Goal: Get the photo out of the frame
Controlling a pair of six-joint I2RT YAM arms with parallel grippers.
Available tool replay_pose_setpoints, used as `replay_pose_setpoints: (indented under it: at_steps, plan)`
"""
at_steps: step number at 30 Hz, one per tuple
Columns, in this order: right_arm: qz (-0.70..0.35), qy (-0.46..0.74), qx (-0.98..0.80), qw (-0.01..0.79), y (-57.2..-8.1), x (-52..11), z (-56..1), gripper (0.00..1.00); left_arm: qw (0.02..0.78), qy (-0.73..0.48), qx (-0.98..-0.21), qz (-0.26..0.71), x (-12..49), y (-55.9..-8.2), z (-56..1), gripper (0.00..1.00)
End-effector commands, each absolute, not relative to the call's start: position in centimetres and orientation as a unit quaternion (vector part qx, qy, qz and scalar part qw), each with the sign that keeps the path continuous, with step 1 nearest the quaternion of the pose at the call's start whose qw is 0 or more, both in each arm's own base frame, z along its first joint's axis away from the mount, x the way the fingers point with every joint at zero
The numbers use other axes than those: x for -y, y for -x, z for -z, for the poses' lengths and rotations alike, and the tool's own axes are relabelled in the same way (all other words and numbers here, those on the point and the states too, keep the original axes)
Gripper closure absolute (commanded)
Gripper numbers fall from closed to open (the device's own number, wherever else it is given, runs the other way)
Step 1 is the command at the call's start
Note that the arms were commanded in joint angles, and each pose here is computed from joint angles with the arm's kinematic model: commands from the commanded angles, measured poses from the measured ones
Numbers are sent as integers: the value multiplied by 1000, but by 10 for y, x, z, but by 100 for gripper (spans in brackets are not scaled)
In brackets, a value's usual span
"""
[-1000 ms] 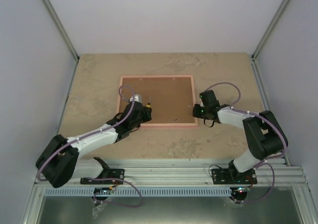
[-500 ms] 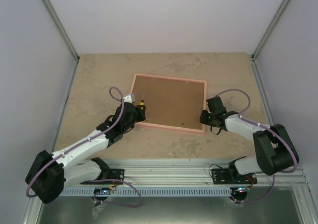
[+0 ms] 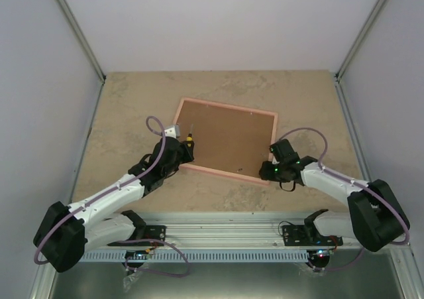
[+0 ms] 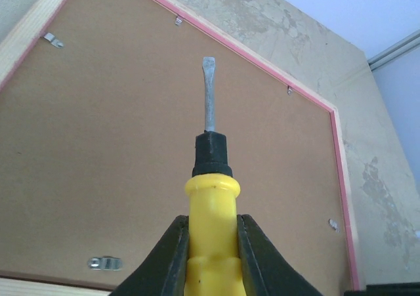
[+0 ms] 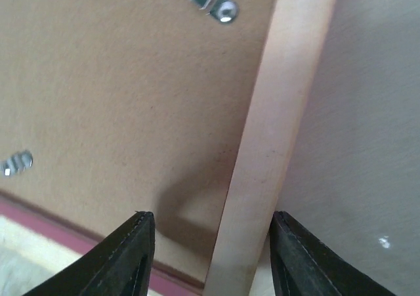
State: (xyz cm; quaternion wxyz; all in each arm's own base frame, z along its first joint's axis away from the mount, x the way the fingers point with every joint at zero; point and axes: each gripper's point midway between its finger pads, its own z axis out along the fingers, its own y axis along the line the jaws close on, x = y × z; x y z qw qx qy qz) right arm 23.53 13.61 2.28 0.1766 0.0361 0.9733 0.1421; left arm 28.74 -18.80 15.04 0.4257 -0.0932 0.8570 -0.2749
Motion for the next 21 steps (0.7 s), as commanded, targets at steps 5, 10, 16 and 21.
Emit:
replay_pose_setpoints:
  at_steps: [5,10,16,21]
  plan:
    - [-219,57,-965,133,-195,-208,-31,47,433,84,-853,279,186,-285,-158,100]
    - [-237,114,-957,126,-184,-260,-31,46,434,83,-855,270,182,-283,-157,100]
    - [-262,196,-938,118,-170,-328,-36,46,445,87,-854,257,173,-281,-161,100]
    - [-246,244,-930,121,-167,-348,-43,44,452,90,-852,249,167,-279,-164,100]
